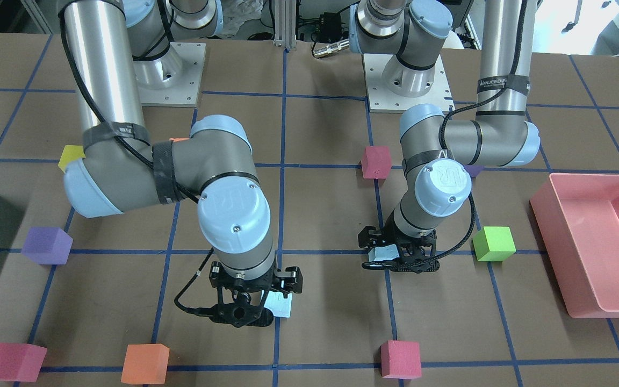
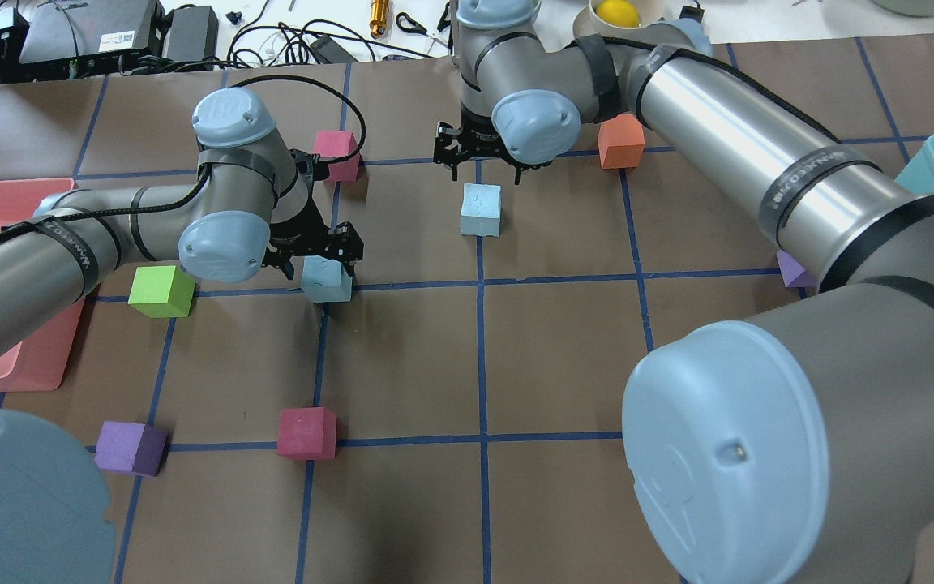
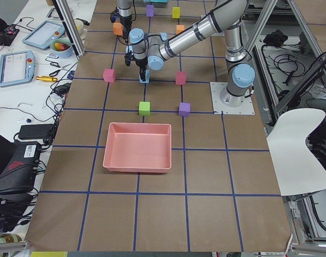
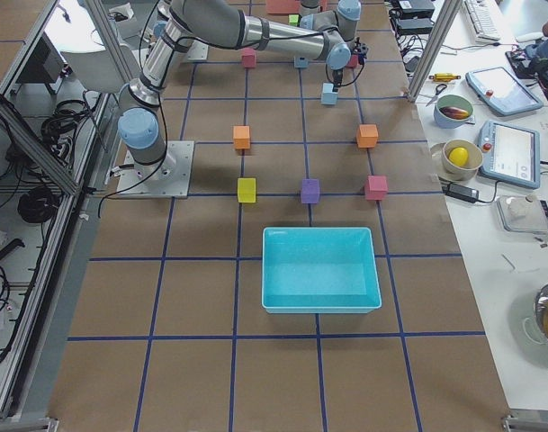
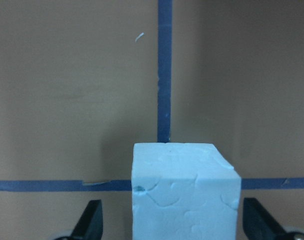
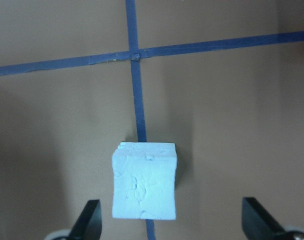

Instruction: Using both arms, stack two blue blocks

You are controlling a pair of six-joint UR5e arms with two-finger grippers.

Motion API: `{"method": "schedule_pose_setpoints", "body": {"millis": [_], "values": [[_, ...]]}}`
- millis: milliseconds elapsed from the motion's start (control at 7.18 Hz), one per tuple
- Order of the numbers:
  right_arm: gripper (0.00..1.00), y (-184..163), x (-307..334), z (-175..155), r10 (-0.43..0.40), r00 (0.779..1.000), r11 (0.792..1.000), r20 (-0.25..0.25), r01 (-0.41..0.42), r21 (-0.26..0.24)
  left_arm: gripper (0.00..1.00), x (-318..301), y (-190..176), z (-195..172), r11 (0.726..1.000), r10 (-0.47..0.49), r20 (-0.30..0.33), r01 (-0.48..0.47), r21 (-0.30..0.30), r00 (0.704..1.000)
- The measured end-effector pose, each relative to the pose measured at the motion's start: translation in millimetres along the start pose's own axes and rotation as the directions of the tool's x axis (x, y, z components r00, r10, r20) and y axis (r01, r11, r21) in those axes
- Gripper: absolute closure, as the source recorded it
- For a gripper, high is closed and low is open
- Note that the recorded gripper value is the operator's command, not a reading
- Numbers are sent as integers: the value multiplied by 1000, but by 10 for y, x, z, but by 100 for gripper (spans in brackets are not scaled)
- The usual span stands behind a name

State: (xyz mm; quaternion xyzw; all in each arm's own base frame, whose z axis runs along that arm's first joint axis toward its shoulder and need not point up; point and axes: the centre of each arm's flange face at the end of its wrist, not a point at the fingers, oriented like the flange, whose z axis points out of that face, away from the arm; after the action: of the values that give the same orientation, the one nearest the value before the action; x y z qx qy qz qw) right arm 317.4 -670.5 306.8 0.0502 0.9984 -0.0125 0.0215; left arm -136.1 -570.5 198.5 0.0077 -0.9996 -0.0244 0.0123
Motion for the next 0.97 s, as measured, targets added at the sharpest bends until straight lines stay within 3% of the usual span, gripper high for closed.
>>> {"method": "schedule_pose_setpoints", "body": {"millis": [139,278,557,696,975], "values": [[0,-15,319,-305,15,1000,1000,-8,-15,-13,95,16,-7,-5,1000,3,-1,-3,20,1000],[0,11,662,-584,26,1000,999,-15,-26,-27,100,34,-9,-20,1000,5,-2,-5,31,1000],[0,337,1215,-965,31,999,998,-27,-32,-52,100,86,-51,-118,999,-3,-3,3,48,1000],[0,566,1496,-1049,-6,1000,998,-26,4,-63,100,193,-136,-263,998,4,-1,-4,56,1000],[0,1034,1993,-1201,-87,996,994,-21,85,-69,100,554,-530,-893,999,-10,-16,11,43,1000]]}}
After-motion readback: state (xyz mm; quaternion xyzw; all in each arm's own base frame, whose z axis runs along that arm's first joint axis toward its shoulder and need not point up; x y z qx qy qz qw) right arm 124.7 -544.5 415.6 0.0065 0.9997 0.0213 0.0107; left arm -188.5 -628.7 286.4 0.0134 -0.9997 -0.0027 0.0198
